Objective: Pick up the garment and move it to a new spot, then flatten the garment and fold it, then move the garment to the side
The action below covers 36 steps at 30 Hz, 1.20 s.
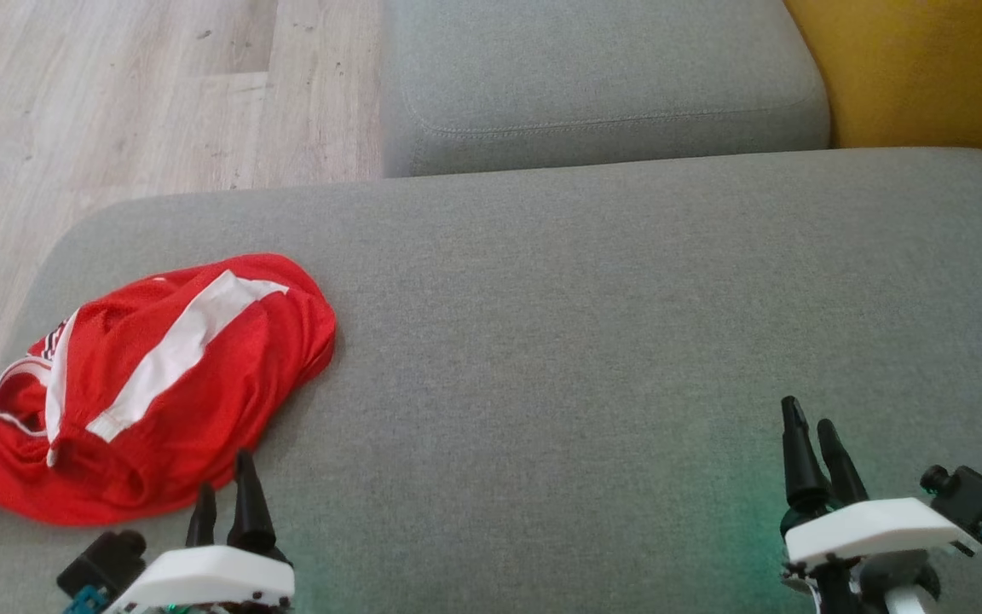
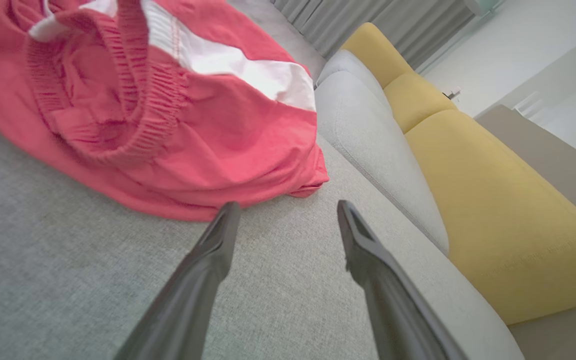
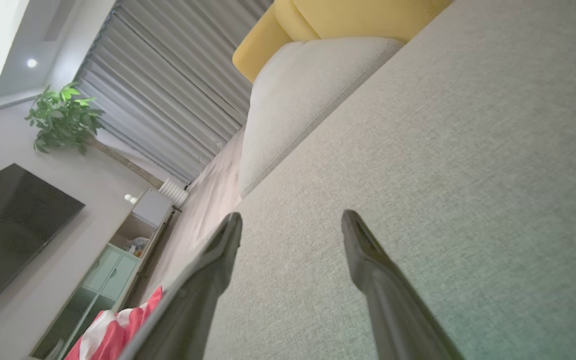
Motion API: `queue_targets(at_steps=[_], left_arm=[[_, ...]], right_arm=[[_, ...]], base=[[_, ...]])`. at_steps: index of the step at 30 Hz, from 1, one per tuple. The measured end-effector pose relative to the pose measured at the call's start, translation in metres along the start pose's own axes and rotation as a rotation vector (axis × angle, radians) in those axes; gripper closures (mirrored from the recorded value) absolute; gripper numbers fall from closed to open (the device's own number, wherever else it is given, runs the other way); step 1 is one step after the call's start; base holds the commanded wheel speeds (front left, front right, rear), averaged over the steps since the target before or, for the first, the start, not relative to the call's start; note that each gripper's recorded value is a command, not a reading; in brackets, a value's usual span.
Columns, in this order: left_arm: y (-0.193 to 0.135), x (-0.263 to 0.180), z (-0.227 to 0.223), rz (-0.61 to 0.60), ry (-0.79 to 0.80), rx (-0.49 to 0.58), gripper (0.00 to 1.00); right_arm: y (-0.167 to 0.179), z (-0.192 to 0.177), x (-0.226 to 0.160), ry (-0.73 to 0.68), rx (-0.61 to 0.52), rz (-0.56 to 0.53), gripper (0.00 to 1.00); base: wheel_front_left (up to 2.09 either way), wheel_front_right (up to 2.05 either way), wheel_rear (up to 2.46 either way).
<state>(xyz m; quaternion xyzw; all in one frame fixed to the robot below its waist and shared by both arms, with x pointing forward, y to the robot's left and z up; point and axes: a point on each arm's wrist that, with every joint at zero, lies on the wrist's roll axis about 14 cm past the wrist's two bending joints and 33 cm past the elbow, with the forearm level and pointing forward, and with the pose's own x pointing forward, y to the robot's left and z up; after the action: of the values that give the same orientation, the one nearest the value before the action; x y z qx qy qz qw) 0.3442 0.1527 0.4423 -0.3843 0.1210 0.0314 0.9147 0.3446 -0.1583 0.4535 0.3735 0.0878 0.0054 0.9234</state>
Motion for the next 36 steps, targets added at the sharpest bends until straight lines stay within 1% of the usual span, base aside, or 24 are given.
queue_targets(at_steps=[15, 20, 25, 31, 35, 36], left_arm=[[-0.008, 0.0, 0.003, -0.003, -0.039, 0.202, 0.0], [-0.008, -0.001, 0.004, 0.006, -0.056, 0.259, 0.0], [-0.013, -0.001, 0.0, -0.004, -0.06, 0.326, 0.0], [-0.023, -0.002, -0.003, -0.043, -0.072, 0.419, 0.0], [-0.03, -0.002, 0.002, -0.058, -0.105, 0.483, 0.0], [-0.03, -0.002, 0.002, -0.058, -0.105, 0.483, 0.0]], right_arm=[[0.011, -0.001, -0.001, -0.012, -0.178, 0.043, 0.0], [0.015, -0.002, -0.002, -0.017, -0.256, 0.06, 0.0], [0.018, -0.003, -0.003, -0.022, -0.329, 0.077, 0.0], [0.021, -0.003, -0.004, -0.028, -0.405, 0.091, 0.0], [0.024, 0.0, -0.004, -0.045, -0.46, 0.103, 0.0], [0.024, 0.0, -0.004, -0.045, -0.46, 0.103, 0.0]], base=[[0.0, 0.0, 0.0], [0.0, 0.0, 0.0], [0.0, 0.0, 0.0], [0.0, 0.0, 0.0], [0.0, 0.0, 0.0], [0.0, 0.0, 0.0]])
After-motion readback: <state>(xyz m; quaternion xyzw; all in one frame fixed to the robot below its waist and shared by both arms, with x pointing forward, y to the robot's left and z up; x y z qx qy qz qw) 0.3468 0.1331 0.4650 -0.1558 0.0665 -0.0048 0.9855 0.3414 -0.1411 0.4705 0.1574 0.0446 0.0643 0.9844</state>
